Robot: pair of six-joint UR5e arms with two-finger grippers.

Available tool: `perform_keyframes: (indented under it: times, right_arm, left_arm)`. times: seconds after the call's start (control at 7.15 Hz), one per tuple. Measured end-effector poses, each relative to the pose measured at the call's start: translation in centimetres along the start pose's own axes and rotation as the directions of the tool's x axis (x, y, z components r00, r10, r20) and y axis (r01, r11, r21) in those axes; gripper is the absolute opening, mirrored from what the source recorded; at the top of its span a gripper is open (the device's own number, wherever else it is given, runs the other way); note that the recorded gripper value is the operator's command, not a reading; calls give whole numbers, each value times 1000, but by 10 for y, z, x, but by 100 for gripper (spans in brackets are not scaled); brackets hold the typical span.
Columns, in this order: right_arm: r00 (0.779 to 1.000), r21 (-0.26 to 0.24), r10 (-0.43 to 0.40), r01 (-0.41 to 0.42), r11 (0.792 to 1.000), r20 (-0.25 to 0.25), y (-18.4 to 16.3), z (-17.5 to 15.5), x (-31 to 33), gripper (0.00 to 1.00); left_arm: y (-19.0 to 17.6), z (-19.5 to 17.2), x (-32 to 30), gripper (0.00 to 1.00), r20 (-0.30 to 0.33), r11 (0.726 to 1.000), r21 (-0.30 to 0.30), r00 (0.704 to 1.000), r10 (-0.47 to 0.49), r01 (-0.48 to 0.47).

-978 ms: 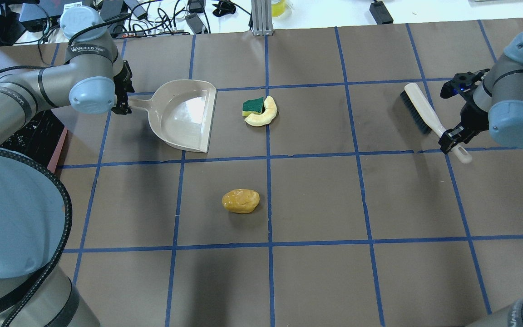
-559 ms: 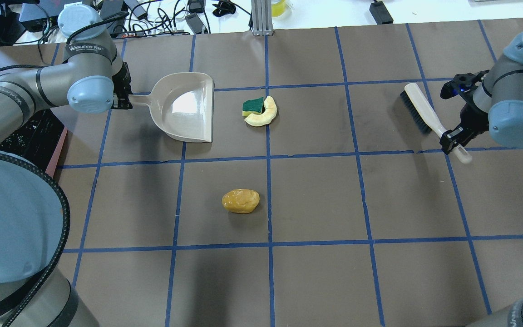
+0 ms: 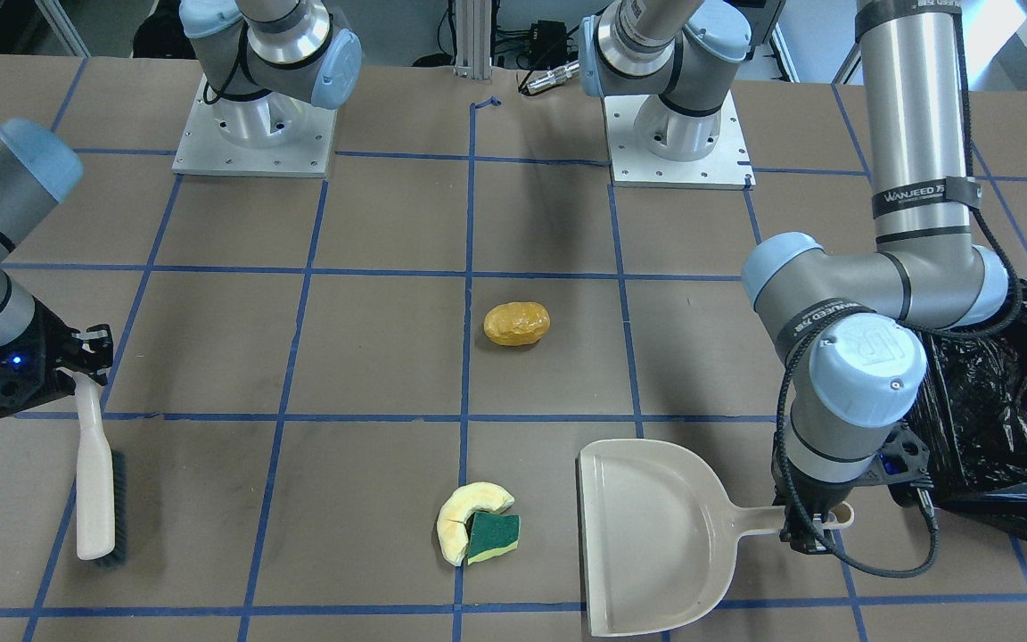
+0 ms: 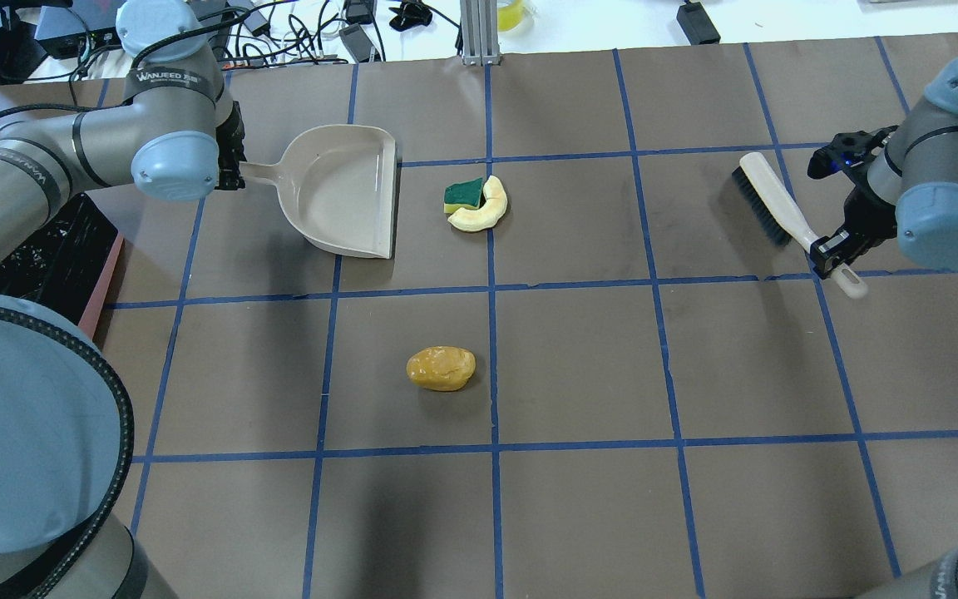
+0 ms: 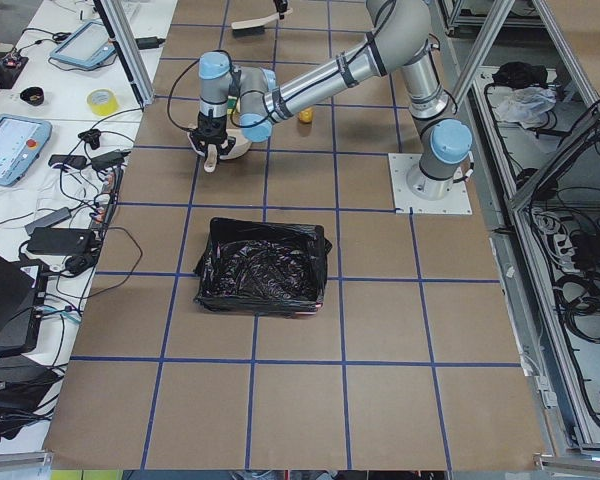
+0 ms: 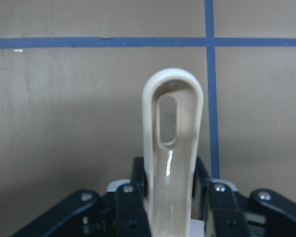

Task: Sweep and dump trash into bin
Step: 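Lift the dustpan and brush, positioning the dustpan beside the sponge and peel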

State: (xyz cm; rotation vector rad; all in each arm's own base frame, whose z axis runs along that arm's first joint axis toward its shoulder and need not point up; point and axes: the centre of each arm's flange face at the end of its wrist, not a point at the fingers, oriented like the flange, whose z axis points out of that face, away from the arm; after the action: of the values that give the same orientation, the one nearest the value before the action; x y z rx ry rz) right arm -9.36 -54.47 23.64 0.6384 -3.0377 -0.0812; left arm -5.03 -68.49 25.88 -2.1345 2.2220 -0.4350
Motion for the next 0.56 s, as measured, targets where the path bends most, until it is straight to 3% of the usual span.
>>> perform_keyframes:
  times: [0.28,0.56]
  right_arm:
    - [1000,1,0,0,1000,0,0,0,0,25]
    - [1000,0,1,-1,1000,0,0,-1,0,13]
  left_arm:
    - [32,-7,-6,0,32,998,35,998,54,-55]
    - [41,-6,-10,0,67,997,31,995,75,-78]
